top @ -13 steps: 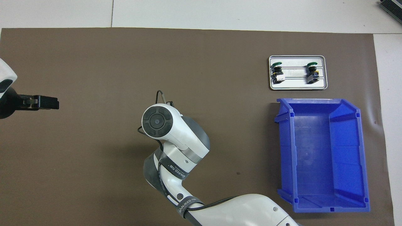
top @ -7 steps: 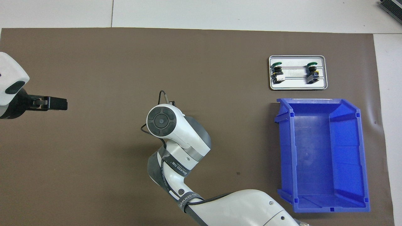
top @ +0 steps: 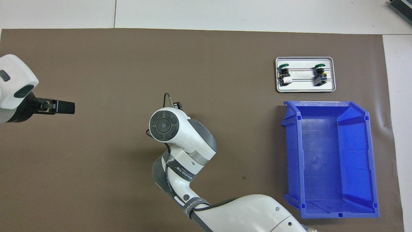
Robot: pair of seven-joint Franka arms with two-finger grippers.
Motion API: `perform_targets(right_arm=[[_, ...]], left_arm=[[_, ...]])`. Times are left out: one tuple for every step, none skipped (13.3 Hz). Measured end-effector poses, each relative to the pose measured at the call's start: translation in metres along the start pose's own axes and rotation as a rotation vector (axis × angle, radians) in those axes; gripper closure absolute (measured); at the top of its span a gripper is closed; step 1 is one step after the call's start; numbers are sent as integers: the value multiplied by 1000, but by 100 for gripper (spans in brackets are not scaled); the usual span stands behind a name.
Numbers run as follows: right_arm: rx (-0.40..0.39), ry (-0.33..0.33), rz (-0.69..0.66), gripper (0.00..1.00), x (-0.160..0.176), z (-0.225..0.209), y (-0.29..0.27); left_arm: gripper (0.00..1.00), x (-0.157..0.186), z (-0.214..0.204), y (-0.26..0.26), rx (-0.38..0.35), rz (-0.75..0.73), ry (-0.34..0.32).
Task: Place and press button with both arms
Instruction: 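Carry the button with the right gripper to mid-table and set it down, then withdraw the right gripper while the left gripper reaches the button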
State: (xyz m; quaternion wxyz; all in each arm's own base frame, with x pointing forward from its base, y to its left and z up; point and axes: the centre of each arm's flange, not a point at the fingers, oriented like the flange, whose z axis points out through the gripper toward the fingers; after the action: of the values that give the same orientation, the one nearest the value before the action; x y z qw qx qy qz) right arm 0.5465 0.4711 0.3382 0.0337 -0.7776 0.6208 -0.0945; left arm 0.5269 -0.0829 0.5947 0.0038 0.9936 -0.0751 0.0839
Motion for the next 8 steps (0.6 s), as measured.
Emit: perform_targets(right_arm=[[6, 0, -27, 0, 18, -18, -8], [15, -2, -60, 0, 43, -38, -16], [24, -3, -101, 0, 73, -61, -22], [28, -3, -156, 0, 105, -84, -22], [19, 2, -219, 0, 137, -104, -19], [10, 6, -286, 0, 169, -123, -16], [6, 0, -350, 0, 203, -139, -14], [4, -20, -409, 0, 241, -154, -13]], left_arm=[[0, 1, 0, 7, -2, 16, 10], [0, 2, 3, 15, -5, 37, 9], [0, 3, 8, 26, -14, 63, 11], [0, 7, 16, 38, -32, 92, 23], [0, 12, 24, 48, -59, 122, 38], [0, 17, 34, 57, -88, 155, 49], [0, 22, 45, 65, -112, 195, 56], [0, 26, 56, 76, -134, 244, 64]])
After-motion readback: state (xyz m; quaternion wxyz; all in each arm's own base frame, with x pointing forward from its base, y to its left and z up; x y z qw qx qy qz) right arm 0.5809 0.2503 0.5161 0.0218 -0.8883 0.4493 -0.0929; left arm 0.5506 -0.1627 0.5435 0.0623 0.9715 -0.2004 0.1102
